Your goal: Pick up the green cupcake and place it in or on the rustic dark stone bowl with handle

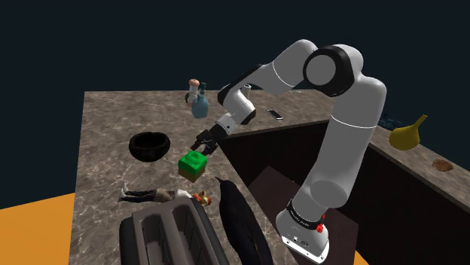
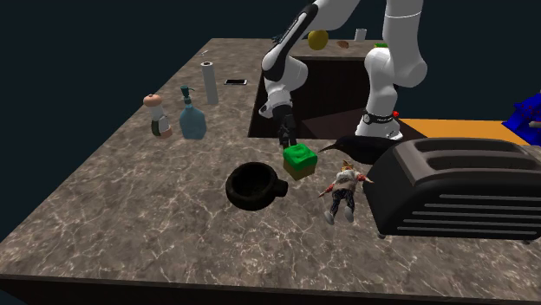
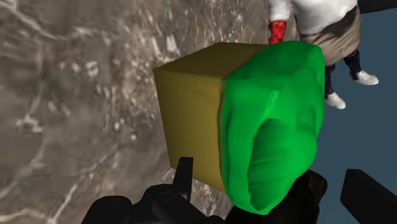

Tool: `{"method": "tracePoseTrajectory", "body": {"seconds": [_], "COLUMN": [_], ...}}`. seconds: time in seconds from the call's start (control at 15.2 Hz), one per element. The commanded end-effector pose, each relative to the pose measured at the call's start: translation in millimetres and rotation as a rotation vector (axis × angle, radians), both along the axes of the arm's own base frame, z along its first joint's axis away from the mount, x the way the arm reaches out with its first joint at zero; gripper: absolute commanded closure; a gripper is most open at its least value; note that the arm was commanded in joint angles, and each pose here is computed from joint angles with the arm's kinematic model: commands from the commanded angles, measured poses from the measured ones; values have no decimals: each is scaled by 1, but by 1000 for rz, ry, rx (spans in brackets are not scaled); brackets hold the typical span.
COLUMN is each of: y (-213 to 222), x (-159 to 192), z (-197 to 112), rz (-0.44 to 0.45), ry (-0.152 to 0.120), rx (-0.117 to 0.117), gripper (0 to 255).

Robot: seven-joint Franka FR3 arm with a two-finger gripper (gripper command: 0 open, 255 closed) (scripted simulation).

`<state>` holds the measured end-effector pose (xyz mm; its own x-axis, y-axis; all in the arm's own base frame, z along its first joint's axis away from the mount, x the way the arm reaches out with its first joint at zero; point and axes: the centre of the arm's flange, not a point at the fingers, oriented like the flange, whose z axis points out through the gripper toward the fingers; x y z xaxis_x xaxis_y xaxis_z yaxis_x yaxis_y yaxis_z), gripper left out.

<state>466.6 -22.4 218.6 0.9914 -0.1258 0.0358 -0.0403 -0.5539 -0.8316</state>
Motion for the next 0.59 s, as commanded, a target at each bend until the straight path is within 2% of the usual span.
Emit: {"method": "tracePoseTrajectory", "body": {"seconds": [0.0, 0.4, 0.46, 0.53], "y": [3, 3, 3, 3], "x": [1, 1, 1, 1], "z": [-2, -2, -2, -2], "rz": [-1, 0, 0, 0], "ry": [0, 0, 0, 0], "rx": [0, 0, 0, 0], "gripper": [0, 0, 255, 255]}}
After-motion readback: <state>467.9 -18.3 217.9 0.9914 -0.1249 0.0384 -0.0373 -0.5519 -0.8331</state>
